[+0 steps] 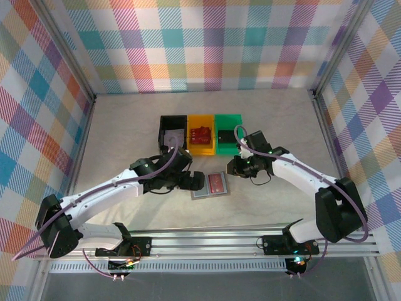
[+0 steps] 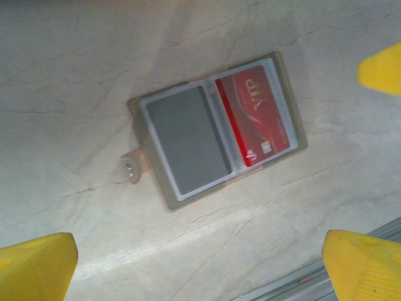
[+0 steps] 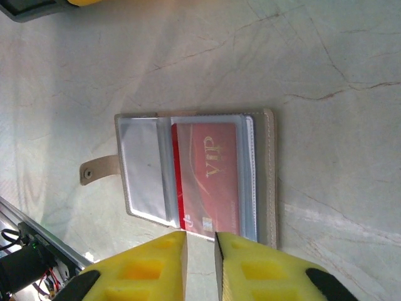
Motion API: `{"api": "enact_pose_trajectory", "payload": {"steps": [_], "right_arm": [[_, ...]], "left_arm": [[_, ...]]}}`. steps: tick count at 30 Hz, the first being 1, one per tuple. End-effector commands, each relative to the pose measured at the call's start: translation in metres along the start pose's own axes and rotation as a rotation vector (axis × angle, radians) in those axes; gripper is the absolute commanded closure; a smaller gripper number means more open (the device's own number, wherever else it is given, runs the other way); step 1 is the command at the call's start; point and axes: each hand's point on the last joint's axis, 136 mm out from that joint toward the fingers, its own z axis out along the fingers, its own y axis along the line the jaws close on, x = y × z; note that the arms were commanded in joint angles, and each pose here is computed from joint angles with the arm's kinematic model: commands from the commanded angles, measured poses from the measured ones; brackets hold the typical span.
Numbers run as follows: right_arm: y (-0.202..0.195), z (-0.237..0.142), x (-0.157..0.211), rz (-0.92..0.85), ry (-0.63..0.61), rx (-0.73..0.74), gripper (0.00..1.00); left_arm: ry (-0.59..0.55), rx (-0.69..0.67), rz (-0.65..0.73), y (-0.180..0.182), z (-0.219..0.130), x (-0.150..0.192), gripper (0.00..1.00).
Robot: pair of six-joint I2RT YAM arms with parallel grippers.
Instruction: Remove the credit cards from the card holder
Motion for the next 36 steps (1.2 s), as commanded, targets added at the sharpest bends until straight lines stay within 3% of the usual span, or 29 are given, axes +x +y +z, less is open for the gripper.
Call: {"api": "enact_pose_trajectory", "payload": {"steps": [1,13,36], "right_arm": [[0.000,0.011,0.001,-0.005,0.008,-0.031,0.83],[-0.015,0.028,0.005,0.030,0.022,-0.009,0.89],[-0.031,0.051,0.012,0.070,0.044,-0.006,0.96]], "left_arm": [[-0.026,0.075,-0.103,-0.022,0.006,-0.008,0.01],[0.045,0.053,-0.177,-0.031,0.059,0.006,0.15],[0.088,-0.026,-0.204,-0.024,0.105,0.018,0.45]]}}
